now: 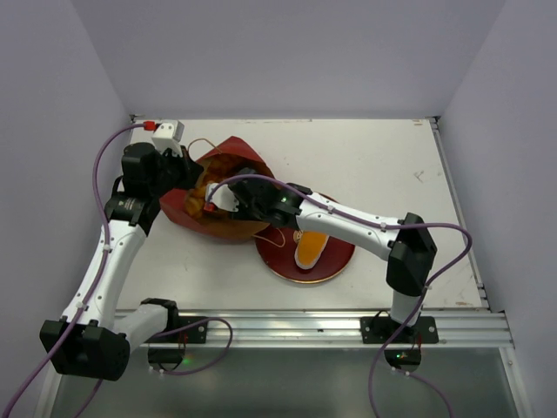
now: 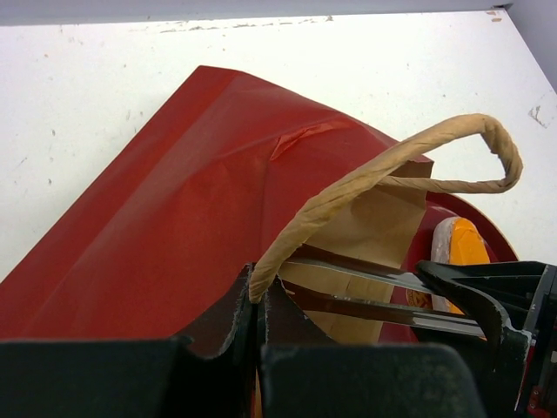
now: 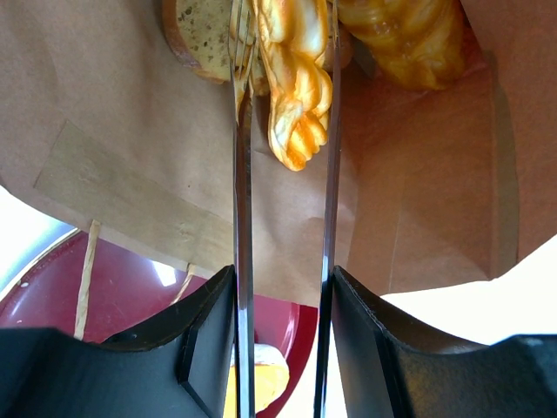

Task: Take the fake bread out of the paper bag

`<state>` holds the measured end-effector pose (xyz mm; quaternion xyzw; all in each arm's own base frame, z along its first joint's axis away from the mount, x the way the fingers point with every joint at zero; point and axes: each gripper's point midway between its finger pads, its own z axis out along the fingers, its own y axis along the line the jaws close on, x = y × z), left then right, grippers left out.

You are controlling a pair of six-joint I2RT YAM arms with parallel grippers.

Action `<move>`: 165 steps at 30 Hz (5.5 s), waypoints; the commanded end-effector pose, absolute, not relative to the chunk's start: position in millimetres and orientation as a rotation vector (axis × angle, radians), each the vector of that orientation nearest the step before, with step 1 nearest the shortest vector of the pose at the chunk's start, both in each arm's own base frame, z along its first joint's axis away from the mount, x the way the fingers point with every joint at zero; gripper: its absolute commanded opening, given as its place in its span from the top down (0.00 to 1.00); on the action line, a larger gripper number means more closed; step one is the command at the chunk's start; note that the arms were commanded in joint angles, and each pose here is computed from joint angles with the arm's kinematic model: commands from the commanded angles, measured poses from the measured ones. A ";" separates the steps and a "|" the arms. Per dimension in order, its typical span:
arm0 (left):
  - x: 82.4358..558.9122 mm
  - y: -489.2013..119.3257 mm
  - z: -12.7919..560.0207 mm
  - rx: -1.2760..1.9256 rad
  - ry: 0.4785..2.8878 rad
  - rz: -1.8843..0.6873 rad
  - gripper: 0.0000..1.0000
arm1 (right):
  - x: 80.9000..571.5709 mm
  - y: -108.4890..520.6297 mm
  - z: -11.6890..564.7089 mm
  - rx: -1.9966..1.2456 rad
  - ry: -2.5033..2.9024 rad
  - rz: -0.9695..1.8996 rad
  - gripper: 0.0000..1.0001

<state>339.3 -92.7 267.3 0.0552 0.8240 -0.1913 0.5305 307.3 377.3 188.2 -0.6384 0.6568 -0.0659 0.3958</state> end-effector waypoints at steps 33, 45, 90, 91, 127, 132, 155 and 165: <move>334.2 -93.3 288.4 0.139 1.899 -0.464 1.00 | 324.8 384.9 173.0 -1.576 1.694 -0.262 0.69; 338.1 -85.3 273.9 0.121 1.926 -0.408 1.00 | 312.4 362.3 218.8 -1.526 1.645 -0.167 0.98; 367.6 -22.8 286.5 -0.058 1.965 -0.136 1.00 | 204.4 147.3 268.4 -1.710 1.528 -0.156 1.00; 368.2 -18.2 286.5 -0.074 1.962 -0.130 1.00 | 205.5 142.9 264.9 -1.708 1.540 -0.174 1.00; 359.4 -20.4 305.0 -0.054 1.902 -0.206 1.00 | 278.7 169.2 226.4 -2.196 1.274 -0.588 0.96; 358.1 -22.4 306.8 -0.048 1.896 -0.217 1.00 | 278.7 174.8 231.0 -2.215 1.248 -0.587 0.96; 350.1 -26.8 308.1 -0.029 1.898 -0.239 1.00 | 283.2 179.2 181.4 -2.326 1.252 -0.580 0.80; 348.8 -29.0 307.2 -0.023 1.898 -0.252 1.00 | 282.2 175.1 180.9 -2.296 1.287 -0.573 0.59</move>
